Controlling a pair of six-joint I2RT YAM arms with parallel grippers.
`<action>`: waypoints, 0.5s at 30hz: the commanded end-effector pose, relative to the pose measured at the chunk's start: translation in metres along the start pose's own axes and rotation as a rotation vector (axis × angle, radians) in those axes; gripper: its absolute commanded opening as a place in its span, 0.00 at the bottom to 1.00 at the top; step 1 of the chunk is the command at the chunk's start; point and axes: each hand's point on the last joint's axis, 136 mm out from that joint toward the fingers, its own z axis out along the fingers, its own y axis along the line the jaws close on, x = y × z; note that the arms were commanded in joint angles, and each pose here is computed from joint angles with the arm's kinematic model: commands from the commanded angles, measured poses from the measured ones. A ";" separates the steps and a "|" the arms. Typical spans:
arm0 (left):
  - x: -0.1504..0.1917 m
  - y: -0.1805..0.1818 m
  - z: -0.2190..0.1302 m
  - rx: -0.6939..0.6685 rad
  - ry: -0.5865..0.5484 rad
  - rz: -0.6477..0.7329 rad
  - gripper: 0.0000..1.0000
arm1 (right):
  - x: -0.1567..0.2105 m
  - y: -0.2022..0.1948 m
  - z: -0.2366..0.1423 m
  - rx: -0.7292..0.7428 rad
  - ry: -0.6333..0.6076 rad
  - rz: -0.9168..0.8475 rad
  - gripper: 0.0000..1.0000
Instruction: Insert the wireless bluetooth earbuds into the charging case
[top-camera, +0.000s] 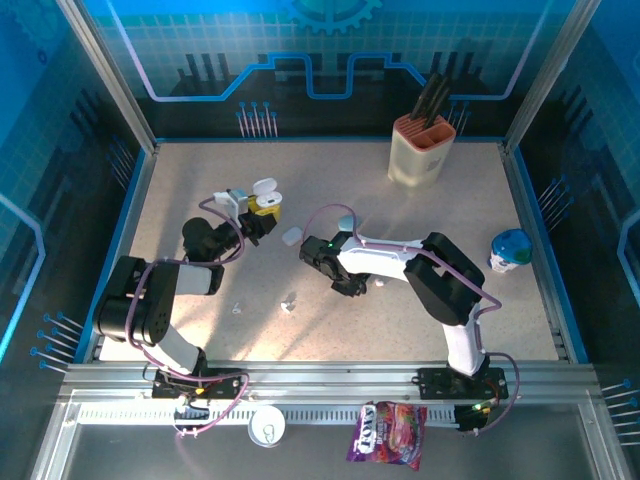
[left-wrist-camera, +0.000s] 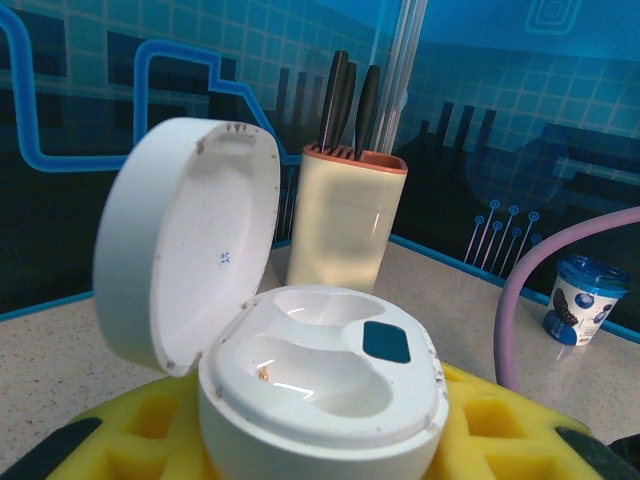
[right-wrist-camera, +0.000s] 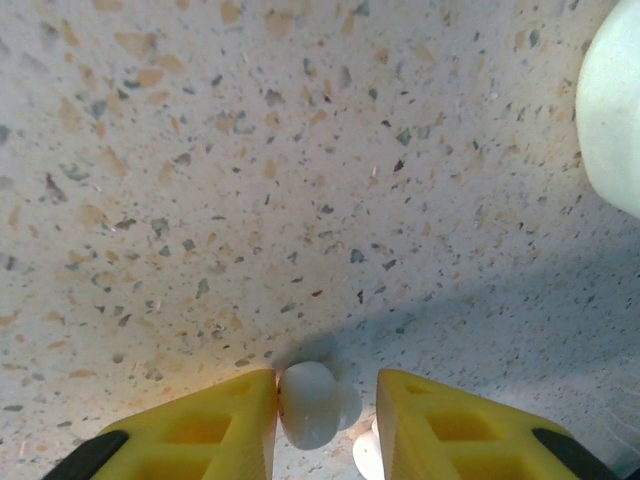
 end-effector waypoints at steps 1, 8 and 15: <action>-0.006 -0.001 0.000 0.024 -0.016 0.009 0.31 | -0.001 -0.006 -0.004 0.016 0.003 0.006 0.29; -0.006 -0.003 -0.001 0.028 -0.016 0.007 0.32 | 0.002 -0.007 -0.001 0.013 0.015 0.011 0.23; -0.005 -0.003 0.000 0.034 -0.012 0.003 0.32 | 0.001 -0.009 -0.002 0.010 0.011 0.028 0.17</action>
